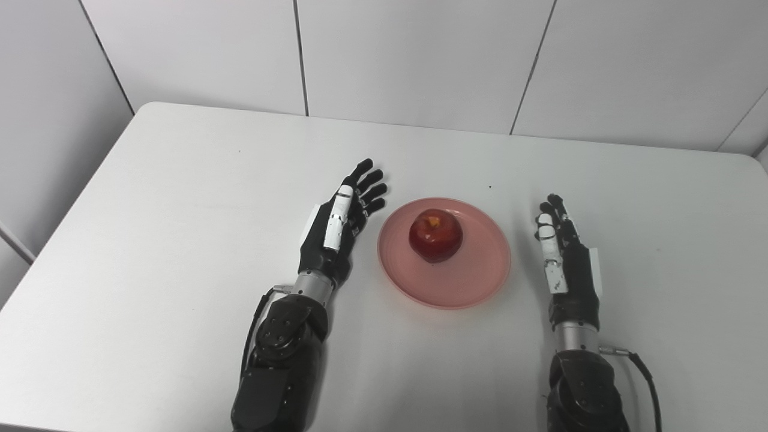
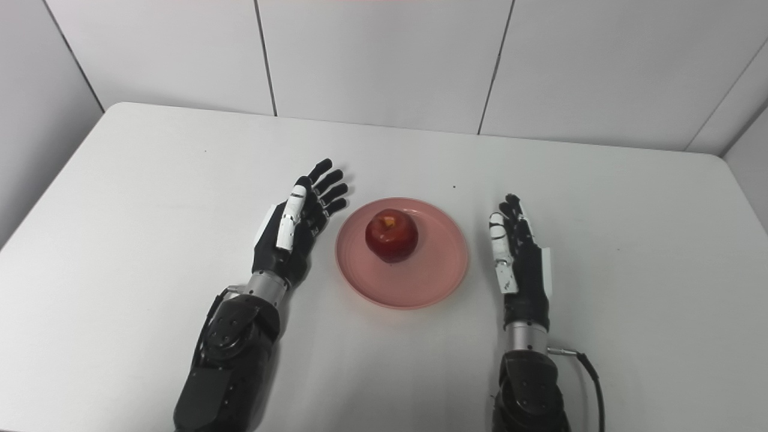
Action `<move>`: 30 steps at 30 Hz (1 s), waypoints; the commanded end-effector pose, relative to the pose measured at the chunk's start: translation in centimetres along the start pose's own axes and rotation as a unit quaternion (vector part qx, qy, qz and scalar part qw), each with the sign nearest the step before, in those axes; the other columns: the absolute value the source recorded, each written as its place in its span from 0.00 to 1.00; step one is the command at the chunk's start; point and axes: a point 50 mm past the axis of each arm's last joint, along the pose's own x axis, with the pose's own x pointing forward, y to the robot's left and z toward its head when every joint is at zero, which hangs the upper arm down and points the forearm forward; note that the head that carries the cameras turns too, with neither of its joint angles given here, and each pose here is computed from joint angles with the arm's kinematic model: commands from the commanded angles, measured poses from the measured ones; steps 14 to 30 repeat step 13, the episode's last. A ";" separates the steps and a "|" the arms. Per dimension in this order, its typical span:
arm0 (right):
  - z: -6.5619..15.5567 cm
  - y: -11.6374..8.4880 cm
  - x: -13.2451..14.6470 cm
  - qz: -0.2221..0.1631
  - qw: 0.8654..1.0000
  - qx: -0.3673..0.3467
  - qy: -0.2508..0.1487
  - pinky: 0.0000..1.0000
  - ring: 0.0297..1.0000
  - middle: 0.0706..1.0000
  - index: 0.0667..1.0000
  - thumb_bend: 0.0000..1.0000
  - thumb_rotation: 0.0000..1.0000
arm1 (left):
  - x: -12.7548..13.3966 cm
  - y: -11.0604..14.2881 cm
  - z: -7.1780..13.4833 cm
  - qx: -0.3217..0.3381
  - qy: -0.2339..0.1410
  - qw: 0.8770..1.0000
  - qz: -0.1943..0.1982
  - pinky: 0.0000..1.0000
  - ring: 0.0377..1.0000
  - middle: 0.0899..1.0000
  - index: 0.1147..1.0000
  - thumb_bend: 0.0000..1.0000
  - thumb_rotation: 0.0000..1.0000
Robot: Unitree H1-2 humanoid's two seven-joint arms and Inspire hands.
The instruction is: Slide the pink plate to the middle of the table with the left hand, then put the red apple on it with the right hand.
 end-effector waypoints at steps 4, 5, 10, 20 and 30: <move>1.3 0.4 0.7 -0.003 0.999 0.011 -0.035 0.88 0.89 0.89 0.90 0.21 0.90 | -1.4 0.8 -1.7 0.007 0.045 0.999 0.018 0.88 0.88 0.89 0.87 0.35 1.00; 1.3 0.4 0.7 -0.004 0.999 0.010 -0.036 0.88 0.88 0.89 0.90 0.21 0.90 | -1.4 0.8 -1.7 0.007 0.045 0.999 0.017 0.88 0.88 0.89 0.87 0.35 1.00; 1.3 0.4 0.7 -0.003 0.999 0.015 -0.034 0.88 0.88 0.89 0.90 0.22 0.90 | -1.5 0.8 -1.6 0.010 0.045 0.999 0.015 0.89 0.88 0.90 0.88 0.35 1.00; 1.4 0.5 0.6 -0.004 0.999 0.017 -0.032 0.89 0.89 0.89 0.90 0.22 0.89 | -1.5 0.8 -1.5 0.008 0.045 0.999 0.018 0.89 0.88 0.89 0.87 0.35 1.00; 1.4 0.5 0.6 -0.004 0.999 0.017 -0.032 0.89 0.89 0.89 0.90 0.22 0.89 | -1.5 0.8 -1.5 0.008 0.045 0.999 0.018 0.89 0.88 0.89 0.87 0.35 1.00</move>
